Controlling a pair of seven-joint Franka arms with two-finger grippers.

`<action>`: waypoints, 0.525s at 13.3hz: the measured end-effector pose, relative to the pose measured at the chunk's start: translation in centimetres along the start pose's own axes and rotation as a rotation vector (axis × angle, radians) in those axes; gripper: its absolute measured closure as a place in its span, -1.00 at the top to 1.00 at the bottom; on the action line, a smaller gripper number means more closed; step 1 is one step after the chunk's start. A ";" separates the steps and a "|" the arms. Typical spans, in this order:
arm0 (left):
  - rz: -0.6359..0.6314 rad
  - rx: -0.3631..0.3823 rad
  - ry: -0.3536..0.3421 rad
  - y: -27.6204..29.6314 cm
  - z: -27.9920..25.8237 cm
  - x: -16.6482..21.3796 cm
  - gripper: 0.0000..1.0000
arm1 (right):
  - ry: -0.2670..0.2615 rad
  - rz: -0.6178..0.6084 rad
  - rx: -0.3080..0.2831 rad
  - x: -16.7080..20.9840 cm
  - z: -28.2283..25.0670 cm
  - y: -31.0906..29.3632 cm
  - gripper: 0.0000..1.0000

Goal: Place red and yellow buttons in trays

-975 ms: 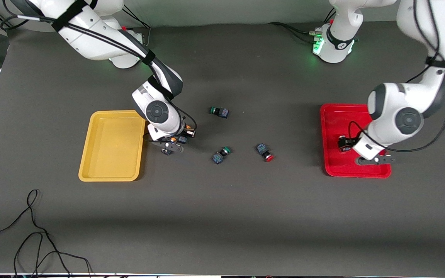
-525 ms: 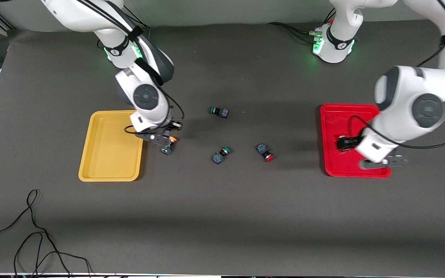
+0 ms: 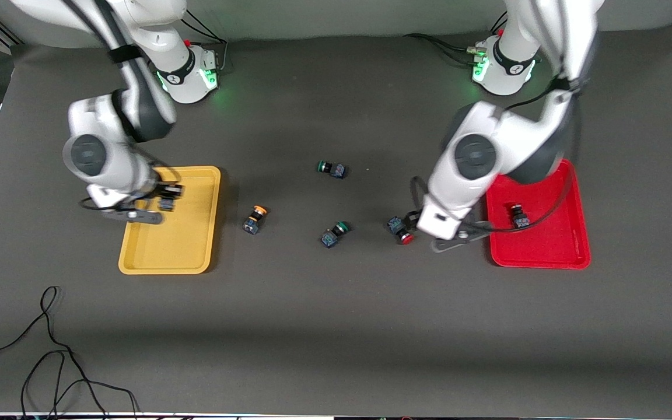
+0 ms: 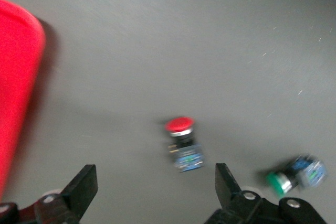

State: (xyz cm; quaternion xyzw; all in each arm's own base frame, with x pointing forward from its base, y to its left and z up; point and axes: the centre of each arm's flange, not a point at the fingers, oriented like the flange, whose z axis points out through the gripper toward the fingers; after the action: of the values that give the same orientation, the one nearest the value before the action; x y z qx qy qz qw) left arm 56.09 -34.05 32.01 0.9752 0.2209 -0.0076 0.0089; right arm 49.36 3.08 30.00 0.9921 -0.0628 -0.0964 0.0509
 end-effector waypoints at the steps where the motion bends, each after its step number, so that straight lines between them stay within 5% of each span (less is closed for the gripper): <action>1: -0.051 0.004 -0.003 1.0 3.0 -0.8 1.00 | 0.003 -0.010 0.013 -0.2 1.9 2.0 -0.22; 5: -0.159 0.044 -0.026 1.4 11.7 -1.1 1.00 | -0.011 -0.028 0.027 -0.9 9.0 3.8 -0.22; 7: -0.172 0.048 -0.023 1.2 12.6 -0.8 0.95 | -0.025 -0.007 0.046 -0.8 9.8 3.7 0.09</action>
State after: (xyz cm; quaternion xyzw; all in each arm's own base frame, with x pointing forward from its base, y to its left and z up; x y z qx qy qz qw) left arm 55.77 -35.71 19.44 0.9524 0.3035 -0.0251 -0.0126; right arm 46.22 -1.29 20.95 0.9919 -0.0623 -0.1073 0.0270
